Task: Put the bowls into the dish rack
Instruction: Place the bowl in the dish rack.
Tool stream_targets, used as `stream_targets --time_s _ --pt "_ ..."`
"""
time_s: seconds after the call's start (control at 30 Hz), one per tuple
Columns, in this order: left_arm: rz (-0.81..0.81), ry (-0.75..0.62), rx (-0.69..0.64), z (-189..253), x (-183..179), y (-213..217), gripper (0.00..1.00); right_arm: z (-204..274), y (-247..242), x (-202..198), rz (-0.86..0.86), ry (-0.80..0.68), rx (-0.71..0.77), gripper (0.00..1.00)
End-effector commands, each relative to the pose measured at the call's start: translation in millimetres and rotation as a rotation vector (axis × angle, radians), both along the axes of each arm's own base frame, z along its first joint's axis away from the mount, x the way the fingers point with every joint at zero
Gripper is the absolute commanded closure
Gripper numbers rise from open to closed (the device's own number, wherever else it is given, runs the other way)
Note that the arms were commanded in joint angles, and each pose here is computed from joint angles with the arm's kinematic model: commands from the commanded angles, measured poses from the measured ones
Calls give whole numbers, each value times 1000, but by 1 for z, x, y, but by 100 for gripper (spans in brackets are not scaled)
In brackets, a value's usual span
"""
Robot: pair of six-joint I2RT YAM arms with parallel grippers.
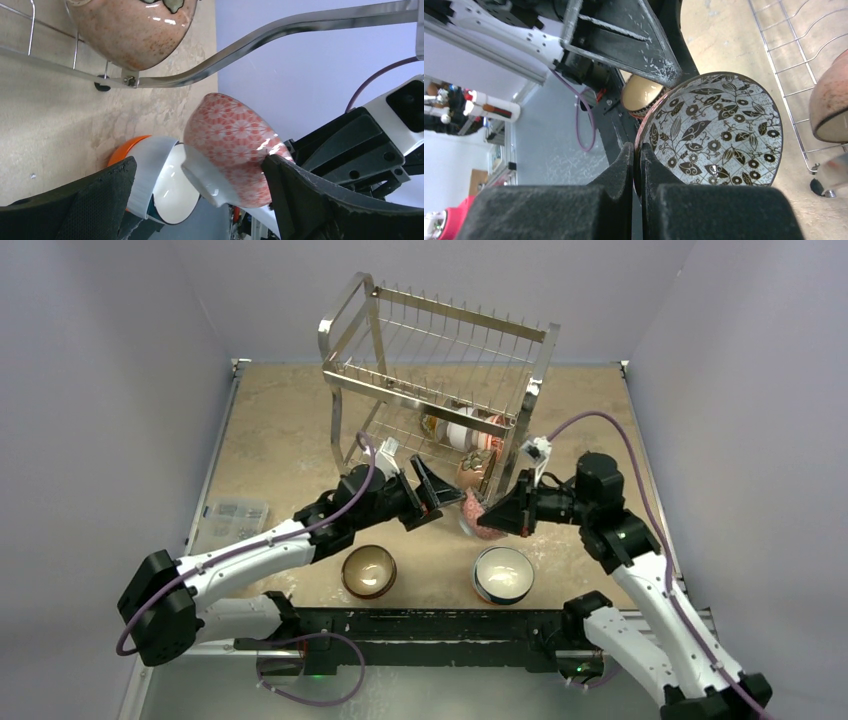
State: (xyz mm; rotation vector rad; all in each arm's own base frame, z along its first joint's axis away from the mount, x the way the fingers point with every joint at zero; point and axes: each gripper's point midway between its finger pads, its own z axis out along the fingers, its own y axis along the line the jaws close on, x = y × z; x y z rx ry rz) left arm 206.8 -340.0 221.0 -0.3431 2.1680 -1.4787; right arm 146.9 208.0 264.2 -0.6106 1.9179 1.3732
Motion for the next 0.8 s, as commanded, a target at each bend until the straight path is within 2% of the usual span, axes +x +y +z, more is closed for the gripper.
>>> stream_targets --time_s 0.0,0.13,0.33,0.47,0.67,0.77 --pt "-14 75 -64 21 -6 -4 2 12 21 18 6 -145 -14 100" --pt "28 122 -68 12 -8 4 2 9 32 26 3 -153 -22 100" --pt "5 182 -134 2 -14 0 1 2 47 25 22 -150 -36 100" --pt "-27 204 -98 -4 -15 -7 1 2 53 24 9 -155 -42 100" --pt "20 225 54 -26 -12 5 1 8 50 32 -43 -187 -47 100" --pt "15 240 47 -30 -14 4 2 8 50 31 -41 -190 -43 100"
